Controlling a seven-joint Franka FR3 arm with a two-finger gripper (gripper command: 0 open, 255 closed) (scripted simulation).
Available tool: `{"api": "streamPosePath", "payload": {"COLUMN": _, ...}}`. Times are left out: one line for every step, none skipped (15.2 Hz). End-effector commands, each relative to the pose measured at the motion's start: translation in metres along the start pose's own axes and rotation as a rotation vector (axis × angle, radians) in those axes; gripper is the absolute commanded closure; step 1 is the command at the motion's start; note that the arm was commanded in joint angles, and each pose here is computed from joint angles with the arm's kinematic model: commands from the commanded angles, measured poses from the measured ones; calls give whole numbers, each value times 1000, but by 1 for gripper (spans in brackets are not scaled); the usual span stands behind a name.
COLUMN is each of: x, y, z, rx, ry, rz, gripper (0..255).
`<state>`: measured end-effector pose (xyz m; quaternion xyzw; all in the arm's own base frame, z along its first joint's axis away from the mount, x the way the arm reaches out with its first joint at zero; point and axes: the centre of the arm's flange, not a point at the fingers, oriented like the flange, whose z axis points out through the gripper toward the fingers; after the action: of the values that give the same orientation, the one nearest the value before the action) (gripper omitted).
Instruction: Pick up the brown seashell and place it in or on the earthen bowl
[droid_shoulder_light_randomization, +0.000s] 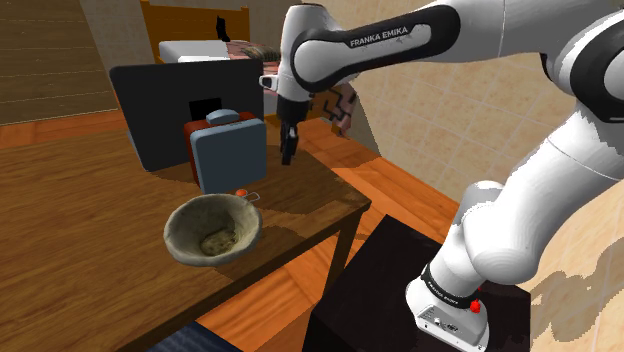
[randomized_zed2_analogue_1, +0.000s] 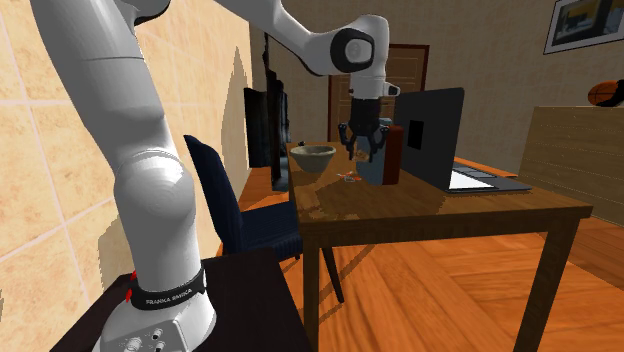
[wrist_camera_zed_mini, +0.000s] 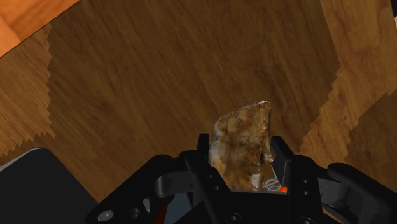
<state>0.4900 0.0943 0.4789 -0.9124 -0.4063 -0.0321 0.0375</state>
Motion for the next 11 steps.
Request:
{"api": "streamPosePath", "payload": {"x": 1, "y": 1, "z": -11, "rx": 0, "ry": 0, "rz": 0, "gripper": 255}}
{"api": "streamPosePath", "payload": {"x": 2, "y": 0, "z": -16, "rx": 0, "ry": 0, "rz": 0, "gripper": 255}}
{"api": "streamPosePath", "payload": {"x": 2, "y": 0, "z": -21, "rx": 0, "ry": 0, "rz": 0, "gripper": 255}}
{"api": "streamPosePath", "payload": {"x": 3, "y": 0, "z": -26, "rx": 0, "ry": 0, "rz": 0, "gripper": 255}}
{"api": "streamPosePath", "payload": {"x": 3, "y": 0, "z": -32, "rx": 0, "ry": 0, "rz": 0, "gripper": 255}}
{"api": "streamPosePath", "payload": {"x": 4, "y": -1, "z": -37, "rx": 0, "ry": 0, "rz": 0, "gripper": 255}}
{"api": "streamPosePath", "payload": {"x": 4, "y": -1, "z": -42, "rx": 0, "ry": 0, "rz": 0, "gripper": 255}}
{"api": "streamPosePath", "payload": {"x": 5, "y": -1, "z": -47, "rx": 0, "ry": 0, "rz": 0, "gripper": 255}}
{"api": "streamPosePath", "payload": {"x": 5, "y": -1, "z": -53, "rx": 0, "ry": 0, "rz": 0, "gripper": 255}}
{"api": "streamPosePath", "payload": {"x": 6, "y": -1, "z": -58, "rx": 0, "ry": 0, "rz": 0, "gripper": 255}}
{"api": "streamPosePath", "payload": {"x": 6, "y": -2, "z": -63, "rx": 0, "ry": 0, "rz": 0, "gripper": 255}}
